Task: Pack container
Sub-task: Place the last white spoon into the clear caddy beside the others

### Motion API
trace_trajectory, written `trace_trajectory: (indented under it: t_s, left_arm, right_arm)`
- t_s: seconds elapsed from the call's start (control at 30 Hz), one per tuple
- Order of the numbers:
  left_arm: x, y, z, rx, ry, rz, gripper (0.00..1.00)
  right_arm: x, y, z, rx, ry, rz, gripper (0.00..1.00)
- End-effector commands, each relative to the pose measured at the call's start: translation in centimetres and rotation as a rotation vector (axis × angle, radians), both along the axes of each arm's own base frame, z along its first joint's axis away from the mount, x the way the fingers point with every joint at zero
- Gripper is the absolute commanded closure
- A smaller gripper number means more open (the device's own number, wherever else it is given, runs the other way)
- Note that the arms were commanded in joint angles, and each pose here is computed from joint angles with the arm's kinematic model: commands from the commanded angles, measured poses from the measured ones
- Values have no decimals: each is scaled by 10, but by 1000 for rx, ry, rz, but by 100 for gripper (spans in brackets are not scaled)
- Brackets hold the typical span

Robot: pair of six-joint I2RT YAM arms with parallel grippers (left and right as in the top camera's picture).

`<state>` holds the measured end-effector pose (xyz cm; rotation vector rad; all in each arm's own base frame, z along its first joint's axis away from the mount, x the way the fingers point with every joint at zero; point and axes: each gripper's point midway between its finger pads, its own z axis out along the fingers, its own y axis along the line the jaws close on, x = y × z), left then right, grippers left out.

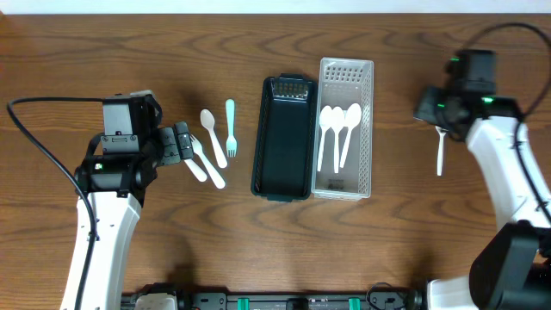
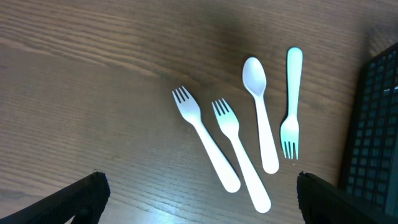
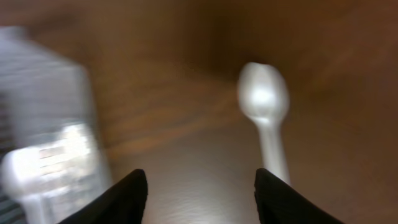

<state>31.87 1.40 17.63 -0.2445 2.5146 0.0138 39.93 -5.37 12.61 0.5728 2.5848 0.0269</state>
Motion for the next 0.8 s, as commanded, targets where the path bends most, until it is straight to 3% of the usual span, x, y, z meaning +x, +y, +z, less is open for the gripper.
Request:
trace_trajectory:
  t_s: [0.0, 0.53, 0.77]
  left_arm:
    - [4, 3, 8, 17, -17, -4, 2]
    - [4, 3, 8, 17, -17, -4, 2]
    - [4, 3, 8, 17, -17, -4, 2]
  right_arm:
    - [-11, -37, -29, -31, 93, -64, 44]
    - [-15, -58, -110, 0, 255, -95, 45]
    - [-20, -57, -133, 11, 307, -90, 53]
